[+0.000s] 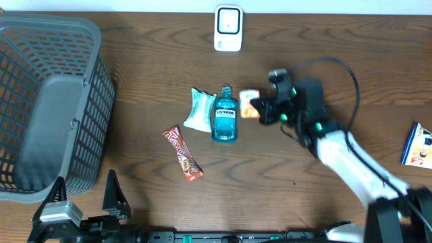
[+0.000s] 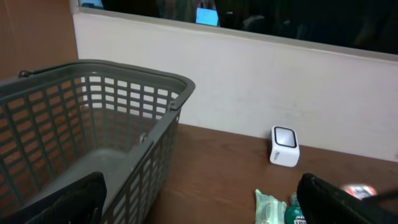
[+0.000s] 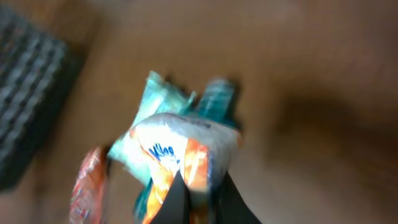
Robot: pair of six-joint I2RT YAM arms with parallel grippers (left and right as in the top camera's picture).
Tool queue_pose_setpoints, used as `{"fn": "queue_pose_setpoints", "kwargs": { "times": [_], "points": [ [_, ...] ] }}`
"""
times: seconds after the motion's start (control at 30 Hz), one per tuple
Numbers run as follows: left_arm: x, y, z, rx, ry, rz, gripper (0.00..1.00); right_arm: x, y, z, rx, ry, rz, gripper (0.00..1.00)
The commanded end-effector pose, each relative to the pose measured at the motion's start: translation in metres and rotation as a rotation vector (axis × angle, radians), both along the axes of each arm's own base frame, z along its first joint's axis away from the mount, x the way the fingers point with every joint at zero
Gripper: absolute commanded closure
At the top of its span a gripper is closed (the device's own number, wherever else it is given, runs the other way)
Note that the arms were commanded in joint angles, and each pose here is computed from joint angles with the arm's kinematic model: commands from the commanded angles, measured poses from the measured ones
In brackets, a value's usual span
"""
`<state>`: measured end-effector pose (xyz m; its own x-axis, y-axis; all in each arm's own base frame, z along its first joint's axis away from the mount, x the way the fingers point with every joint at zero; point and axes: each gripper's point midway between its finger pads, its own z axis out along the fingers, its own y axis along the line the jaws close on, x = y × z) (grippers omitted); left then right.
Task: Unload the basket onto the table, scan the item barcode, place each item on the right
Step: 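Hold the orange tissue pack under the white scanner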
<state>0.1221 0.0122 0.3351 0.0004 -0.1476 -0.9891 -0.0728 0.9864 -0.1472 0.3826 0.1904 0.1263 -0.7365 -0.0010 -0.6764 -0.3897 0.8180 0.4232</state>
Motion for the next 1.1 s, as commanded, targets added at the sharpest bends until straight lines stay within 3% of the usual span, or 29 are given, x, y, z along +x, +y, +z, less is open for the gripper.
{"fn": "queue_pose_setpoints", "kwargs": {
  "times": [0.0,0.17,0.47,0.73,0.97,1.07],
  "points": [
    [-0.001,-0.001,0.001,0.002,-0.01,-0.005,0.02,0.056,-0.004,0.003,-0.215,-0.084,-0.039,0.99],
    [-0.001,-0.001,0.001,0.002,-0.009,-0.005,0.02,0.13,0.002,0.008,-0.331,-0.102,-0.09,0.99],
    [-0.001,-0.001,0.001,0.002,-0.009,-0.004,0.02,0.227,0.006,0.026,-0.586,-0.267,-0.232,0.99],
    [0.0,-0.001,-0.001,0.002,-0.002,-0.004,0.02,0.259,0.021,0.011,-0.647,-0.337,-0.26,0.99],
    [0.0,-0.001,-0.001,0.002,-0.002,-0.004,0.02,0.255,0.049,0.016,-0.673,-0.394,-0.239,0.99],
    [0.0,-0.001,-0.001,0.002,-0.002,-0.004,0.02,0.24,0.04,0.012,-0.753,-0.318,-0.247,0.99]
  ]
}}
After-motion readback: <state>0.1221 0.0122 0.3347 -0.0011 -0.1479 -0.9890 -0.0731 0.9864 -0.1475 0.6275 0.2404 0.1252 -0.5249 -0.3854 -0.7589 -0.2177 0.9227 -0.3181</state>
